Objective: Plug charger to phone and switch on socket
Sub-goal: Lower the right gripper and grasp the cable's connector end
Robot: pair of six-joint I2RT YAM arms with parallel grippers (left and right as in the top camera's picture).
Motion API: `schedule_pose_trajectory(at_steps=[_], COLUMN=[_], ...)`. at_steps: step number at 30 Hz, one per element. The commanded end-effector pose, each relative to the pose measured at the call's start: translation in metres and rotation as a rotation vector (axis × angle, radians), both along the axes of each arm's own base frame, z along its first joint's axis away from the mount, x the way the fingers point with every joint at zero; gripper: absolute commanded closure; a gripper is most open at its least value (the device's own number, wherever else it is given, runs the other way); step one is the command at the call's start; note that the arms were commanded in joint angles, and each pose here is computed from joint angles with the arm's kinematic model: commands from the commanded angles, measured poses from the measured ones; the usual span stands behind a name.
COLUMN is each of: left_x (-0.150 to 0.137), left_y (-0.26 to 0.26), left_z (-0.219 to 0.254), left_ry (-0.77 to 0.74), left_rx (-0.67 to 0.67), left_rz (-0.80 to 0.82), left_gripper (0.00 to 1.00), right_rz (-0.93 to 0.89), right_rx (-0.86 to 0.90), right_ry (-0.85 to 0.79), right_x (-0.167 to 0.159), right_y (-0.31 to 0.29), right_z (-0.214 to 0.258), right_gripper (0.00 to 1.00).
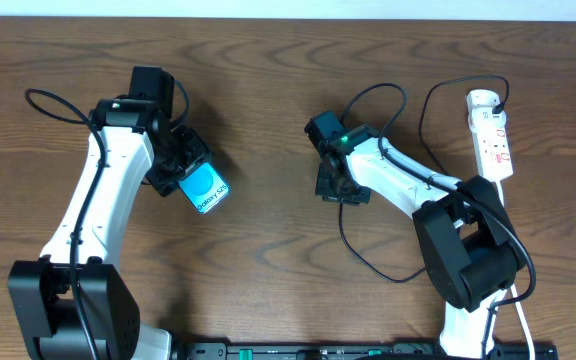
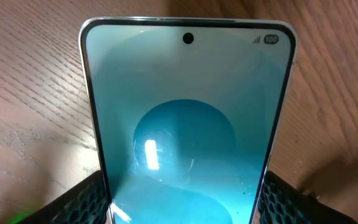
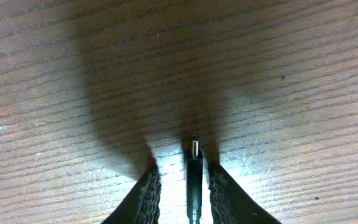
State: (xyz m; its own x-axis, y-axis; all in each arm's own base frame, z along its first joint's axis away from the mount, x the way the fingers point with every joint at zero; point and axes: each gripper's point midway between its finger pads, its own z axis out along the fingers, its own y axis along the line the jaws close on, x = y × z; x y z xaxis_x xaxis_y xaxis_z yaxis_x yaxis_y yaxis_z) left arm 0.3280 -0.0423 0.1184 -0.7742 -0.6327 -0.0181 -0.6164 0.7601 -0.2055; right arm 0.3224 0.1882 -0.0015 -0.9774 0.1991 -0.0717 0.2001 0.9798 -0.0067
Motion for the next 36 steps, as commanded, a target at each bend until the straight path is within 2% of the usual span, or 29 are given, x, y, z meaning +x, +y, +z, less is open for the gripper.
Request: schedule_pose_trajectory(at_steps=[1, 16, 31, 36], left_x=[0.000, -0.001, -0.001, -0.001], left_y=[0.001, 0.001, 0.001, 0.001], left_z=[0.001, 0.001, 0.001, 0.001], left_ry=[-0.002, 0.000, 0.000, 0.000], left_rx=[0.015, 0.015, 0.015, 0.015], left_rz=[-0.011, -0.014, -0.014, -0.014], left_gripper=[0.93, 0.93, 0.93, 0.93], right_rz=[0.001, 0.001, 0.001, 0.084], right_rx=[-0.027, -0.027, -0.020, 0.071], right_ry=[0.000, 0.001, 0.007, 0.033], right_x=[-0.002, -0.002, -0.003, 0.000], right_y=[-0.004, -0.004, -0.003, 0.010], right_z=[-0.004, -0.004, -0.004, 0.003], right_gripper=[0.78, 0.99, 0.99, 0.99])
